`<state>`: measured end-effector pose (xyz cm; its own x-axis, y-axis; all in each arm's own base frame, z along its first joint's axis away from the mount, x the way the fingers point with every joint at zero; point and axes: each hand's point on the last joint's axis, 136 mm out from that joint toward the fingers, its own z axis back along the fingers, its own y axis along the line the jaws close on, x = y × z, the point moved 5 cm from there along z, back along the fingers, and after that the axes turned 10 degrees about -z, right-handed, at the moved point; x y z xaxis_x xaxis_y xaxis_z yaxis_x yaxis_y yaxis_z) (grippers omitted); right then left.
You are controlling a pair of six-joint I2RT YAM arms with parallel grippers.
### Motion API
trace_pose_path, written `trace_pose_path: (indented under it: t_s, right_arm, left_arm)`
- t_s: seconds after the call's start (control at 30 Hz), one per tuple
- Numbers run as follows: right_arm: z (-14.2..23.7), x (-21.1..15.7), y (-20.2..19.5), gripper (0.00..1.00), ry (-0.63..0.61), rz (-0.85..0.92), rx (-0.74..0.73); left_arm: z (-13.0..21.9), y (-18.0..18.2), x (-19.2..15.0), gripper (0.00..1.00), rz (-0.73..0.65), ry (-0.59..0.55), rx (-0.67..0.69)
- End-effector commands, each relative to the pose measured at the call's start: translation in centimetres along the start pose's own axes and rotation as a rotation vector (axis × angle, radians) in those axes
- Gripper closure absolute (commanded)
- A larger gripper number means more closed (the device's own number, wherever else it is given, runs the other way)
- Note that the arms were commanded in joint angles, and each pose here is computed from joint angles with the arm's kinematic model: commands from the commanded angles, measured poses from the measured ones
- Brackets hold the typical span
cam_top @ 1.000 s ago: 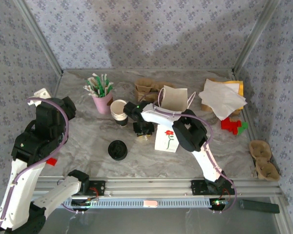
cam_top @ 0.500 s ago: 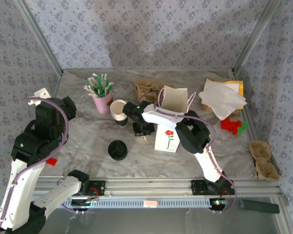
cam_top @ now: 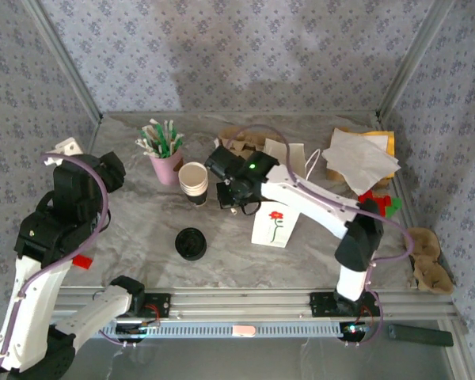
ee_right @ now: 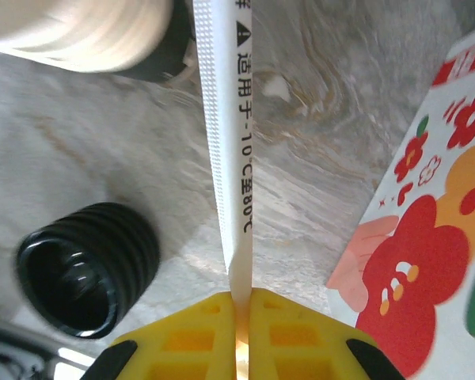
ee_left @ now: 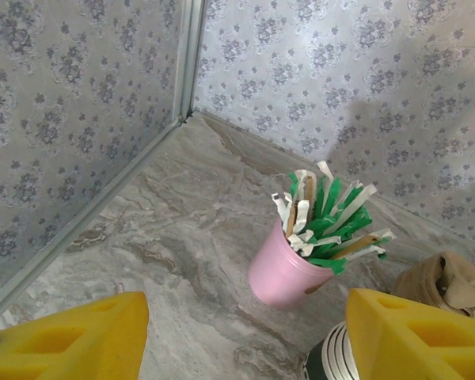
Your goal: Pack the takeout coffee
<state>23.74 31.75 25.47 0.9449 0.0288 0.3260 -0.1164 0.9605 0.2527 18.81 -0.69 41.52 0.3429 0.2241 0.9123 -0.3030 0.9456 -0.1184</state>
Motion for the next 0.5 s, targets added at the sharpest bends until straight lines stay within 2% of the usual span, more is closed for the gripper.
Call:
trace_pose_path:
  t_s: [0.0, 0.17, 0.27, 0.37, 0.47]
  right_arm:
    - [5.9, 1.4, 0.2, 0.9, -0.119, 0.076, 0.091]
    - [13.1, 3.0, -0.8, 0.9, -0.28, 0.082, 0.206]
    - [16.7, 3.3, -2.3, 0.89, -0.38, 0.099, 0.226]
    - [18.8, 3.1, -4.5, 0.88, -0.476, 0.129, 0.202]
    - [19.0, 3.2, -7.2, 0.88, -0.524, 0.099, 0.18]
  left_arm:
    - [0.5, -0.7, 1.4, 0.33, 0.014, -0.022, -0.049]
    - [0.6, -2.6, 2.2, 0.33, 0.003, -0.001, -0.162]
    - [0.5, -4.6, 2.6, 0.33, -0.019, 0.006, -0.287]
    - [0.5, -7.3, 3.0, 0.33, -0.038, 0.019, -0.447]
    - [0.3, -9.5, 3.4, 0.33, -0.056, 0.057, -0.549]
